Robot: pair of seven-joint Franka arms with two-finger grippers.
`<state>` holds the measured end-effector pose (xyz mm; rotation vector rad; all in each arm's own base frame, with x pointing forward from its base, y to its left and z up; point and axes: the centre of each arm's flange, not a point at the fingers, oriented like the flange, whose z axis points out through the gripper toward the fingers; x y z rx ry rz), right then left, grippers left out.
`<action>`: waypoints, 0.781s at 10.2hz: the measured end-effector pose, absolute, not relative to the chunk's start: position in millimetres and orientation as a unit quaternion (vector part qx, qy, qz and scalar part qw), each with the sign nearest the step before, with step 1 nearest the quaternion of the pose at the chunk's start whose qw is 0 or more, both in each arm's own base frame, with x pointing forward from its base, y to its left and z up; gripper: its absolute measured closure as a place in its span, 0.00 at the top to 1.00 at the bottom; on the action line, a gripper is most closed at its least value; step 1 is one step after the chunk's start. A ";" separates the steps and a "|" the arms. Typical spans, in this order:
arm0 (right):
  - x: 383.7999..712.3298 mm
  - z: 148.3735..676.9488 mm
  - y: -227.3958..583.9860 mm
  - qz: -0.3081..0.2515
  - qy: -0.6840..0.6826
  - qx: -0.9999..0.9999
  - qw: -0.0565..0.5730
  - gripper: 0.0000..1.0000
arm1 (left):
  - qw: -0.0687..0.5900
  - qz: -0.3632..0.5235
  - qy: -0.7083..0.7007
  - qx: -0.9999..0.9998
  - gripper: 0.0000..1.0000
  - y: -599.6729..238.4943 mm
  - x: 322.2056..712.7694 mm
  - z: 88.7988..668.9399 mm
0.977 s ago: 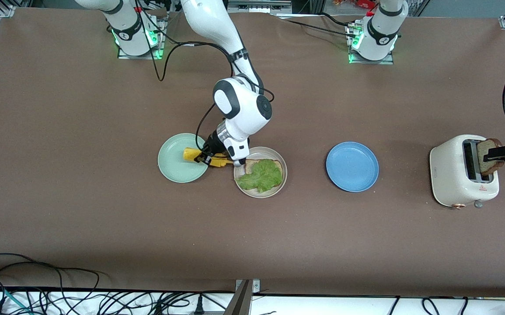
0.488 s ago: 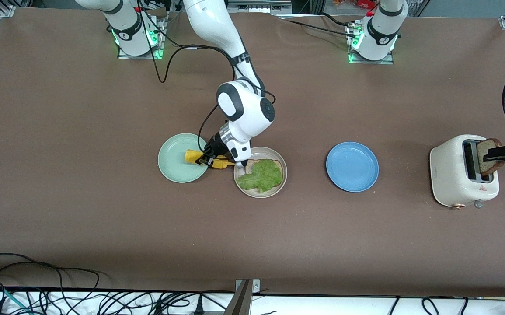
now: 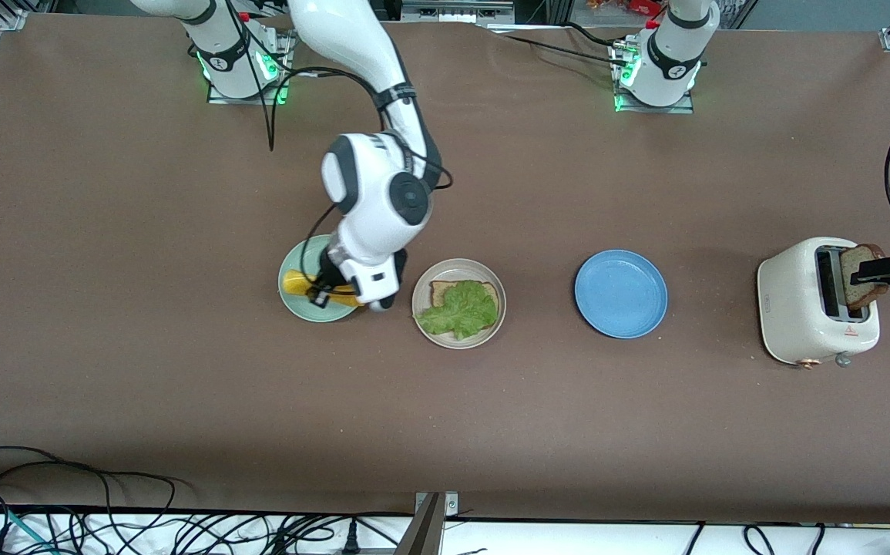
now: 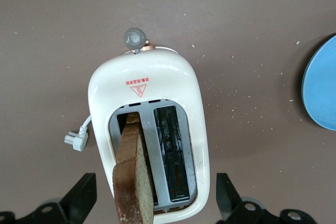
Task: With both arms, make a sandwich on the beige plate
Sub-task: 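Carry the mustard bottle with the right gripper back to its spot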
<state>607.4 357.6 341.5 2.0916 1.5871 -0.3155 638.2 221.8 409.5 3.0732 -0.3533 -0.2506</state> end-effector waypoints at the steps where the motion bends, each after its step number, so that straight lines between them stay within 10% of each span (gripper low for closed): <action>1: 620.8 365.7 326.1 -0.109 0.592 0.770 0.212 0.12 | 0.019 -0.081 -0.114 0.990 1.00 221.6 638.2 409.4; 8: 653.8 409.0 76.7 0.003 0.638 0.769 -0.035 0.12 | 0.022 -0.090 -0.102 0.990 1.00 226.9 635.3 399.2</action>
